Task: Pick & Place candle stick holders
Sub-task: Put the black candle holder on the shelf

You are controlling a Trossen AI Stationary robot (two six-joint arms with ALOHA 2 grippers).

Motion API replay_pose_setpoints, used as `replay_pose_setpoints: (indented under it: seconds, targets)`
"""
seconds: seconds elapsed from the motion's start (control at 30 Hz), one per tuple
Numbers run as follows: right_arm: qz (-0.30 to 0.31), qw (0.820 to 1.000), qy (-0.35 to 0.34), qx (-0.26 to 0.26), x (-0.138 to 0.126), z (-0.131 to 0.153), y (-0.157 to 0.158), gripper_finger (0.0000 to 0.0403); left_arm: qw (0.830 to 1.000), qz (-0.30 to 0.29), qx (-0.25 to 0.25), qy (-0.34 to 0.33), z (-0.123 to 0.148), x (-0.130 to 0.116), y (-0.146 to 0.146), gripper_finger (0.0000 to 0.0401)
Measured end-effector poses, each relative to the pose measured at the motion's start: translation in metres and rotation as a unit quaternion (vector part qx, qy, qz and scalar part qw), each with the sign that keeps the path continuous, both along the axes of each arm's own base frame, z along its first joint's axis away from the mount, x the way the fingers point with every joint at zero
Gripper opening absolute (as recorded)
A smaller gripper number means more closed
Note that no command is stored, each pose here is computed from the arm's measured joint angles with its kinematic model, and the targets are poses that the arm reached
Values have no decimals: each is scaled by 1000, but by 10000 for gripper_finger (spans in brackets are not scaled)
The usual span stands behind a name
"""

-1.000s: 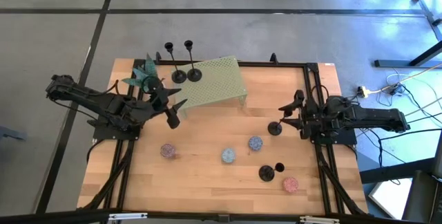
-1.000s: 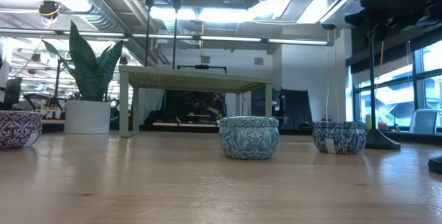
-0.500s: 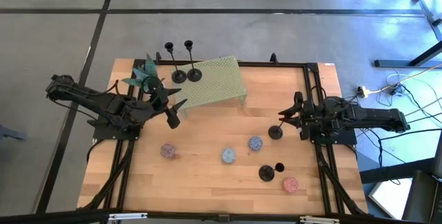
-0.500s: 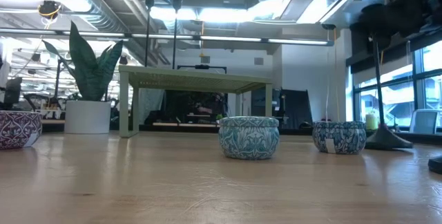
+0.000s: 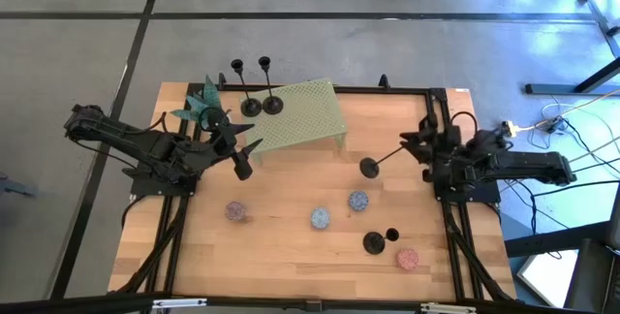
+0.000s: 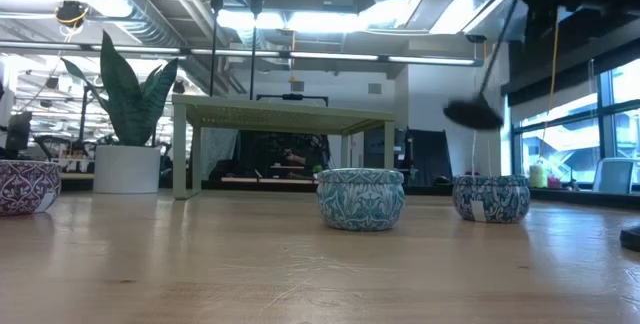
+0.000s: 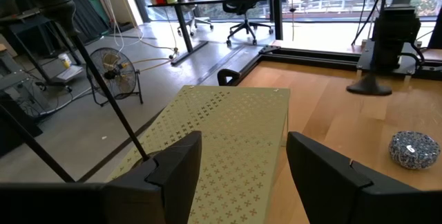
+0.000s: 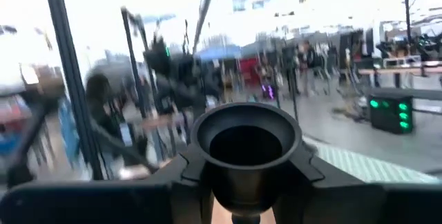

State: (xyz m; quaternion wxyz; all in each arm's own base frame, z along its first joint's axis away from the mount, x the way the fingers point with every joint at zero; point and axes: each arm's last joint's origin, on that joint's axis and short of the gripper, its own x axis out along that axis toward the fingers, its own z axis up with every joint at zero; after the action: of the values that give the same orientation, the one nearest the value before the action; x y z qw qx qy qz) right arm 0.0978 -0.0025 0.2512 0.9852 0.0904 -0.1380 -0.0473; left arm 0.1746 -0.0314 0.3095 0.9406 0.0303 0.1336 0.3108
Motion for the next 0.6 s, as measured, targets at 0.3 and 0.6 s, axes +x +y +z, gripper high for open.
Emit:
replay_pose_setpoints:
  seconds: [0.3, 0.6]
  targets:
    - [61, 994, -79, 51, 23, 24, 3, 102, 1000, -1, 3, 3, 0, 0, 0, 210]
    - [26, 998, -25, -52, 82, 91, -1, 102, 1000, 0, 3, 3, 0, 0, 0, 210]
